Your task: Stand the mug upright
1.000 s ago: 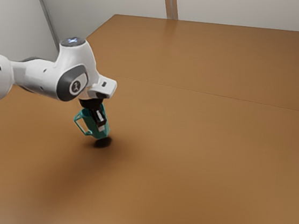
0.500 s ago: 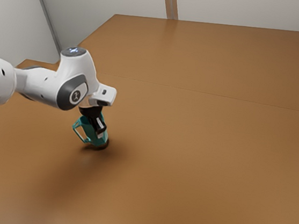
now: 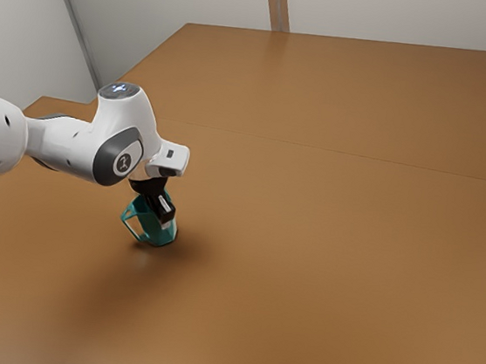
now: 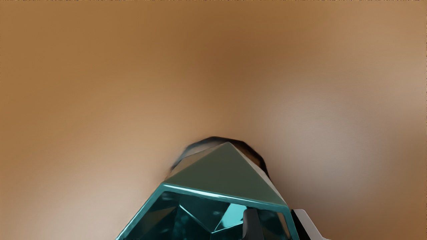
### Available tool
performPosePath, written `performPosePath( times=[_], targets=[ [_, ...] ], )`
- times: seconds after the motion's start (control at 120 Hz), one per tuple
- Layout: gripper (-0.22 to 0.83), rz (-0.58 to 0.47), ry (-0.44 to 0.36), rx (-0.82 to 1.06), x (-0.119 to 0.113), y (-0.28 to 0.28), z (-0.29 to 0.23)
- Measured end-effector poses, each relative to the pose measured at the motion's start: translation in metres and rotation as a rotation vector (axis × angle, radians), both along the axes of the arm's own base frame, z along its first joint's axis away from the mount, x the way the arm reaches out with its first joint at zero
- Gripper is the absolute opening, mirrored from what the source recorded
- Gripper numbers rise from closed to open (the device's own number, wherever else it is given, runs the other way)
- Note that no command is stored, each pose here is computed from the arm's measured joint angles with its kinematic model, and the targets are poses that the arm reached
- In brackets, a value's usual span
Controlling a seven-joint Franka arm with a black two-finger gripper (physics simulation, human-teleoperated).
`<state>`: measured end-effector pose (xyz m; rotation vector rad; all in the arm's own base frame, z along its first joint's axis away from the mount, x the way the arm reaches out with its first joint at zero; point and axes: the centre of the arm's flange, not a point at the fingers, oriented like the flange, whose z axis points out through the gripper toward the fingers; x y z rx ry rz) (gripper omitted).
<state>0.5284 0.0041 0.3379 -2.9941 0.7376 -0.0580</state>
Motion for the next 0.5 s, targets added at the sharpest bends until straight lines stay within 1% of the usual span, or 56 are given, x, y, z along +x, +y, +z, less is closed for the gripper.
performPosePath(
  times=[0.158, 0.25, 0.5],
  targets=[
    [0.11, -0.002, -0.006, -0.002, 0.001, -0.001, 0.002],
    [0.16, -0.004, -0.013, -0.003, 0.002, -0.002, 0.006],
    [0.25, -0.011, -0.031, -0.001, 0.004, -0.002, 0.016]
  ],
)
